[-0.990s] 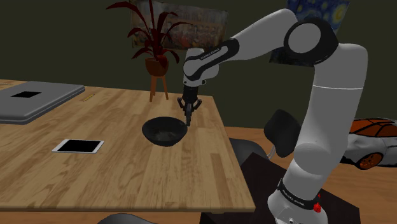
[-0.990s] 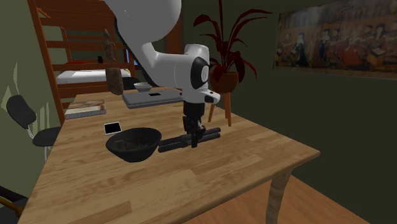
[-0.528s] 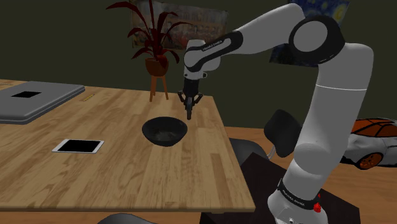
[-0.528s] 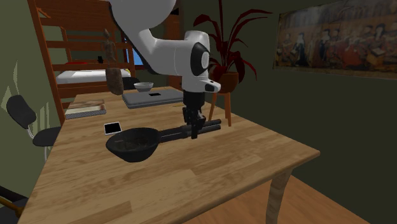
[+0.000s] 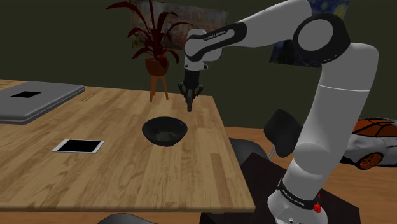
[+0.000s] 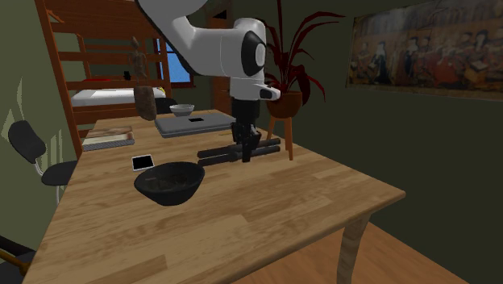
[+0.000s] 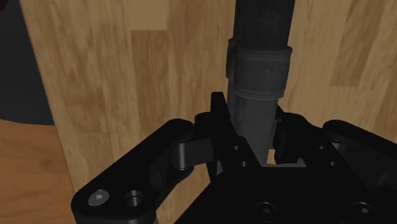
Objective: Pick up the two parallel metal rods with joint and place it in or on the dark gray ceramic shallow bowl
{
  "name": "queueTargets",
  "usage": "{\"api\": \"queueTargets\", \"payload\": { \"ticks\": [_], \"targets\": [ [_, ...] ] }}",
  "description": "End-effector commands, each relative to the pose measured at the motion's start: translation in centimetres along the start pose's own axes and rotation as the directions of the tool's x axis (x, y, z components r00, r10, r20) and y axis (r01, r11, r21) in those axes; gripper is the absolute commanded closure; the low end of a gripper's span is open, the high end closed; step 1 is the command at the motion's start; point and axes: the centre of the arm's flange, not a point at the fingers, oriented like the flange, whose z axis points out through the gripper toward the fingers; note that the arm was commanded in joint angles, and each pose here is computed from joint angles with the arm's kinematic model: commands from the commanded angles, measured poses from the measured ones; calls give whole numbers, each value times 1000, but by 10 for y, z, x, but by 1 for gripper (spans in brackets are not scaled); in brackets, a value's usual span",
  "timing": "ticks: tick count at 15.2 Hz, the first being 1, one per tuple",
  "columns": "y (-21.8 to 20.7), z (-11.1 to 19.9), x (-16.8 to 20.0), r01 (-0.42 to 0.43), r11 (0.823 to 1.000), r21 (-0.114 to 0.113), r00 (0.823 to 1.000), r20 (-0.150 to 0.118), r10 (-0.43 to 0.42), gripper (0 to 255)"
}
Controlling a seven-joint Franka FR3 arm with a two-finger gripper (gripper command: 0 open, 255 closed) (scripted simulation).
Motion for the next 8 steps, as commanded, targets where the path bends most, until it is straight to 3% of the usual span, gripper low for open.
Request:
{"api": "queueTargets", "payload": {
  "ticks": [1,4,8],
  "targets": [
    [1,-11,-2,0,1000,0,1000,0,0,255],
    [0,-25,-2,0,1000,0,1000,0,0,255],
    [-25,-20,-48,0,1000,0,1000,0,0,255]
  ]
}}
